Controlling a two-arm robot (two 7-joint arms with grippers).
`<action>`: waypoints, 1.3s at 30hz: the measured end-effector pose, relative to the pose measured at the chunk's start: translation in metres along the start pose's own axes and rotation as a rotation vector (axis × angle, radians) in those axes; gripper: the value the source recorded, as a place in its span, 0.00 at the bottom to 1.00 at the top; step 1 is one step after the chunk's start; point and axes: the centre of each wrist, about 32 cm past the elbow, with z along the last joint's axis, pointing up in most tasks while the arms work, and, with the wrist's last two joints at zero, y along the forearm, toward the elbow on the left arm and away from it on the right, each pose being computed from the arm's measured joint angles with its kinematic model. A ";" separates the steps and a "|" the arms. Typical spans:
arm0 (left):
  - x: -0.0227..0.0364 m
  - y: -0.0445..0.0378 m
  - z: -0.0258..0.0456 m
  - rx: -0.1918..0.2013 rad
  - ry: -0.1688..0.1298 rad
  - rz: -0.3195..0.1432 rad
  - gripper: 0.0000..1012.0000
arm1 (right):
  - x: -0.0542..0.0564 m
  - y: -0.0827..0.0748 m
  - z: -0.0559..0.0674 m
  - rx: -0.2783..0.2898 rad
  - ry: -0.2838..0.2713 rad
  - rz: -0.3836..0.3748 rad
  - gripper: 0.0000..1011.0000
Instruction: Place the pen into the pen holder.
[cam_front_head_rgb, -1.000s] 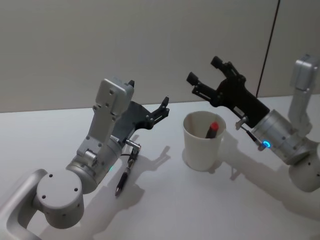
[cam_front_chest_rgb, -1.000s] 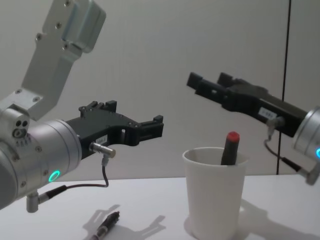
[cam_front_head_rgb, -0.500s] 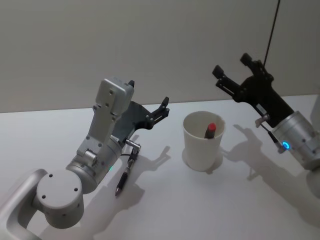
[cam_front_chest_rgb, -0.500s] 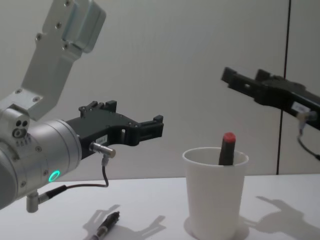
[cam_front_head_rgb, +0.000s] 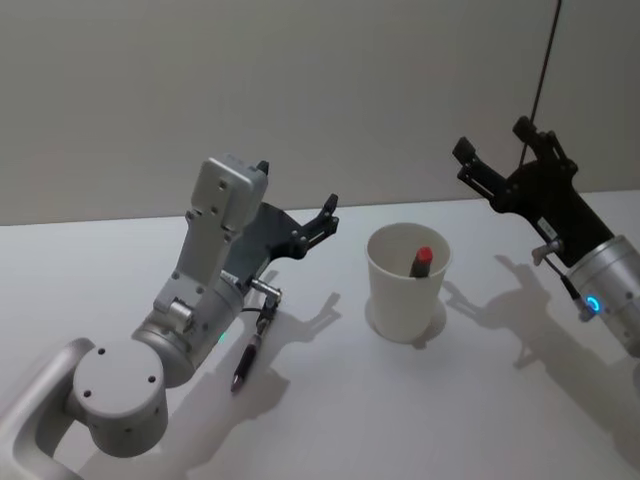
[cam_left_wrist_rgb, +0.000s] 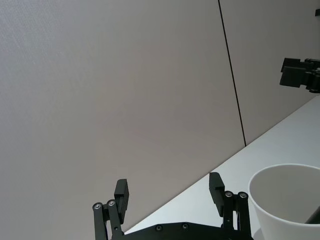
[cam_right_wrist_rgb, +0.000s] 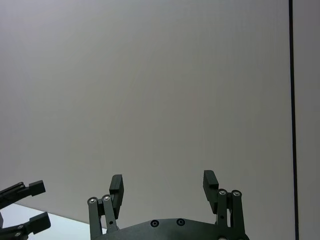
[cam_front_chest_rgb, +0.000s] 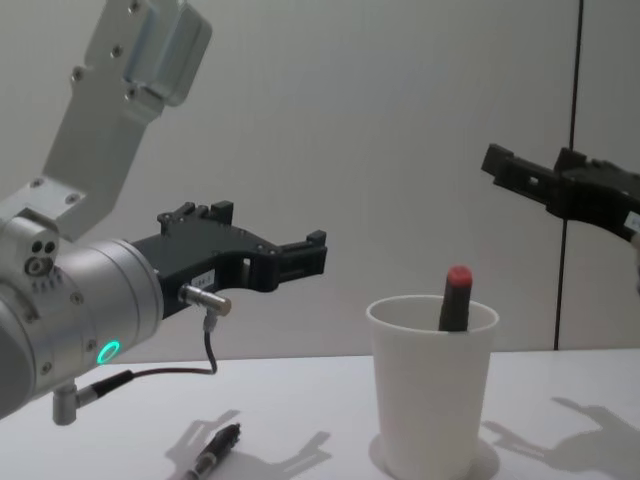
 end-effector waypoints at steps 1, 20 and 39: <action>0.0000 0.0000 0.0000 0.000 0.000 0.000 0.99 | 0.000 -0.001 0.000 -0.003 -0.001 -0.002 0.99; 0.0000 0.0000 0.0000 0.000 0.000 0.000 0.99 | -0.024 -0.038 0.014 -0.168 -0.074 -0.119 0.99; 0.0000 0.0000 0.0000 0.000 0.000 0.000 0.99 | -0.042 -0.060 0.025 -0.266 -0.137 -0.197 0.99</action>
